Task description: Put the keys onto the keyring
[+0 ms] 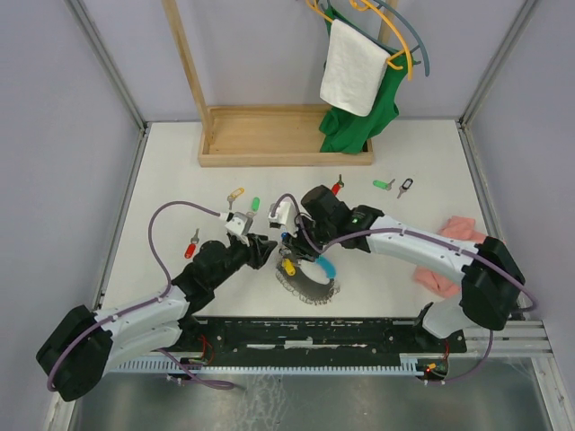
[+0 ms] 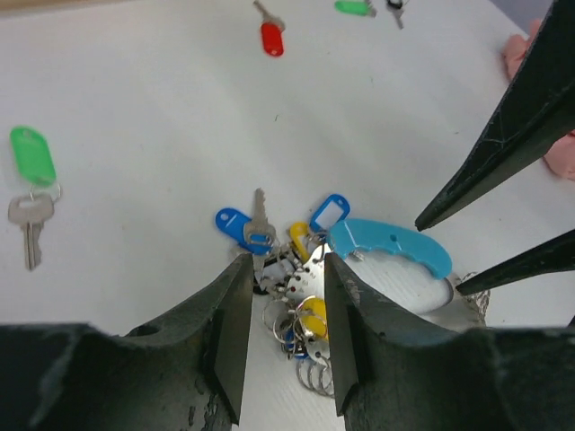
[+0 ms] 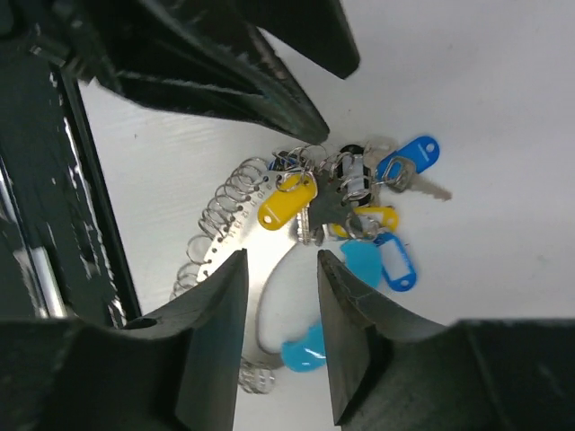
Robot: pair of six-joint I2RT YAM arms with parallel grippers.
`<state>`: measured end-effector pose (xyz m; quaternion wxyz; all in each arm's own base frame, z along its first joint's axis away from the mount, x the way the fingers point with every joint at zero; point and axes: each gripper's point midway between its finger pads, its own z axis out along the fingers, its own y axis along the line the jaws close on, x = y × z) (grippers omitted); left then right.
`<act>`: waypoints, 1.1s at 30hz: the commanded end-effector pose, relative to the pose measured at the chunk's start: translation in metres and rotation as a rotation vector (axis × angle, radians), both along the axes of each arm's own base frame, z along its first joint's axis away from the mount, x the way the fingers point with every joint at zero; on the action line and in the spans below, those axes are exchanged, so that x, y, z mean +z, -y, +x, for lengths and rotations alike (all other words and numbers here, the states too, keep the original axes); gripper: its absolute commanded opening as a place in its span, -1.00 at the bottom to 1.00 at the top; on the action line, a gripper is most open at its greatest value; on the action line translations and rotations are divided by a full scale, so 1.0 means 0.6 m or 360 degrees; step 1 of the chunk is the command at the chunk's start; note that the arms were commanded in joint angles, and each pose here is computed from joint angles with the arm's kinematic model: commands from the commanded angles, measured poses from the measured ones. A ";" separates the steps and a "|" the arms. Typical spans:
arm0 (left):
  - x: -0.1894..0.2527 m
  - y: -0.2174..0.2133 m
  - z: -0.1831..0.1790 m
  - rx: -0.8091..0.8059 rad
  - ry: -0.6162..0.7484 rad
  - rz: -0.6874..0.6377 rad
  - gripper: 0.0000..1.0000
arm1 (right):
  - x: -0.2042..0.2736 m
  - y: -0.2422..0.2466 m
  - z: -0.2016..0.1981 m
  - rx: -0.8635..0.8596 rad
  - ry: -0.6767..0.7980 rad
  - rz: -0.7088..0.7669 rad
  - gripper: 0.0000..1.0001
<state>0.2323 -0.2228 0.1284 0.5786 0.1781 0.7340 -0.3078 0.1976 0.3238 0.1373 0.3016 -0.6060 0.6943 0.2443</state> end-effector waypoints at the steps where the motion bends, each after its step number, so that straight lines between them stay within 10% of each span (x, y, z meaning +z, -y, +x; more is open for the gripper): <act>1: -0.045 -0.024 0.004 0.0206 -0.0298 -0.0066 -0.11 | -0.015 -0.037 0.027 -0.0611 -0.0351 0.0138 -0.05; 11: -0.111 -0.032 -0.009 0.0303 -0.0653 -0.0130 -0.21 | -0.104 -0.051 0.031 -0.1270 -0.0703 0.0052 -0.01; 33: -0.157 -0.005 -0.032 0.0212 -0.0885 -0.0219 -0.49 | -0.166 -0.070 0.018 -0.1410 -0.0725 -0.0037 -0.28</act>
